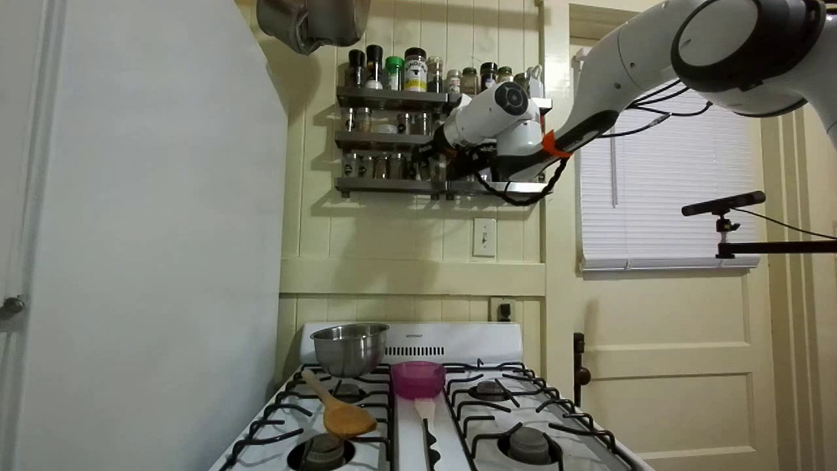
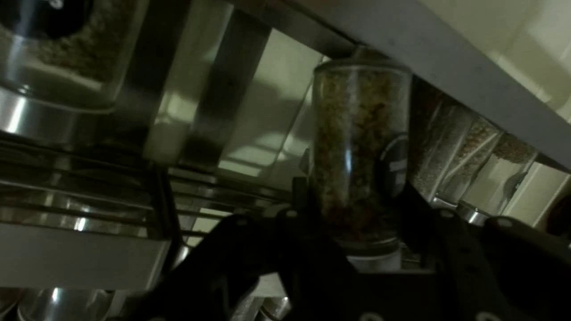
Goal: Pick up one spice from the center of the bottom shelf, sprinkle some of its content into the pot and then place the spice back at the center of the bottom shelf
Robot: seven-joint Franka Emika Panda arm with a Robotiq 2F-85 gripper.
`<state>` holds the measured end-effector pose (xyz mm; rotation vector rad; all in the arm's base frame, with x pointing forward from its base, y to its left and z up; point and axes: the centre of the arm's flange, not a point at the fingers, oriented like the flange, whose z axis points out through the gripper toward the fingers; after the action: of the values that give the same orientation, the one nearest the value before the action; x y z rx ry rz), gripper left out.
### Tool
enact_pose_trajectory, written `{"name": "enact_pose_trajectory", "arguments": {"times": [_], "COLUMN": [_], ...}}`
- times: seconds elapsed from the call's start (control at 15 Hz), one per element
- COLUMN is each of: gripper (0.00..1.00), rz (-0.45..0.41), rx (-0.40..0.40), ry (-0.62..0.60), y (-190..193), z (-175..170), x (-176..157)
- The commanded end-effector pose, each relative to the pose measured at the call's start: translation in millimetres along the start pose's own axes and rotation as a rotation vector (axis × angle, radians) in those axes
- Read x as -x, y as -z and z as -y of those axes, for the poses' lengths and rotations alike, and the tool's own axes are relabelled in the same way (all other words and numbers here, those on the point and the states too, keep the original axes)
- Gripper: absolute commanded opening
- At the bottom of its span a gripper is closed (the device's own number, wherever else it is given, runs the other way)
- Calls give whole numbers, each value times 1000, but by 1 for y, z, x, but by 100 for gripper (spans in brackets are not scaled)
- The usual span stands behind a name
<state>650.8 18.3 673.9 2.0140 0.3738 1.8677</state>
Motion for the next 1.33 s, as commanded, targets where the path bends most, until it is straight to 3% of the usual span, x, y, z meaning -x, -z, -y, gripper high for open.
{"name": "enact_pose_trajectory", "arguments": {"times": [0.0, 0.6, 0.8, 1.27], "gripper": [24, 24, 24, 24], "rz": [-37, -83, -62, 95], "rx": [-1, -33, -102, -387], "ry": [119, 312, 290, 197], "y": [19, 57, 84, 161], "z": [4, -6, -12, -12], "x": [7, -11, -22, -8]}}
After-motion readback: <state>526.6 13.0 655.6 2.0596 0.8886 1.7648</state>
